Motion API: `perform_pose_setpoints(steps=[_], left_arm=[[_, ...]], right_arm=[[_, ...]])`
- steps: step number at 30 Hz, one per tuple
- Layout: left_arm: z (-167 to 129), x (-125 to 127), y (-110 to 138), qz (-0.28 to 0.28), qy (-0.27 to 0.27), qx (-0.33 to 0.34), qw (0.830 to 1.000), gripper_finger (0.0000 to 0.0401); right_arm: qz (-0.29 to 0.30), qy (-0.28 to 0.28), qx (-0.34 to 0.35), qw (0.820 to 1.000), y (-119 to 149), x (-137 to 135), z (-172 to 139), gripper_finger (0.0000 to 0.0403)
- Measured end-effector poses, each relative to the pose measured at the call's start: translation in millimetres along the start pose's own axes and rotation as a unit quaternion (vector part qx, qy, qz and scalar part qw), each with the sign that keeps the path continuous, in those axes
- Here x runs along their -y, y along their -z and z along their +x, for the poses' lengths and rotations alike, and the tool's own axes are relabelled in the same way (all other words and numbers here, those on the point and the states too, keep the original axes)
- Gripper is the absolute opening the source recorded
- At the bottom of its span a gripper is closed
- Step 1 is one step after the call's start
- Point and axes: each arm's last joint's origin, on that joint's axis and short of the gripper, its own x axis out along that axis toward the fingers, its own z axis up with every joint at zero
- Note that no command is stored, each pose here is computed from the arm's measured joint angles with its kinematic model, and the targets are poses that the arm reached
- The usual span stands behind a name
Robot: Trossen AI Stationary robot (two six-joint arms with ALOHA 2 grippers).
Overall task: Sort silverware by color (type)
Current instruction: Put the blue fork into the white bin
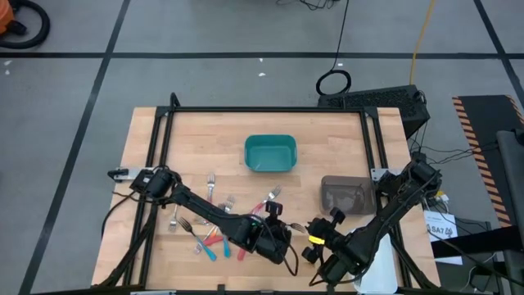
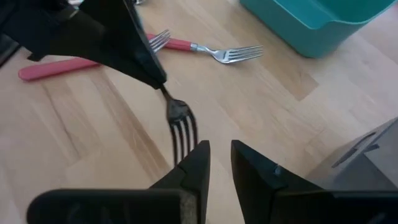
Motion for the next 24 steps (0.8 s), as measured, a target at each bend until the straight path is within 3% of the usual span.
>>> perform_pose_setpoints(steps=[13, 24], left_arm=[[-8.8, 11.5, -0.6, 0.104, -0.018, 0.007, 0.994, 0.0001], [-19.2, 26.4, -0.7, 0.218, -0.013, 0.017, 0.976, 0.0001]], right_arm=[[0.001, -0.041, 0.013, 0.999, -11.2, -10.6, 7.3, 0.0059], [-0.028, -0.069, -0.014, 0.997, -11.5, -20.6, 17.1, 0.0059]])
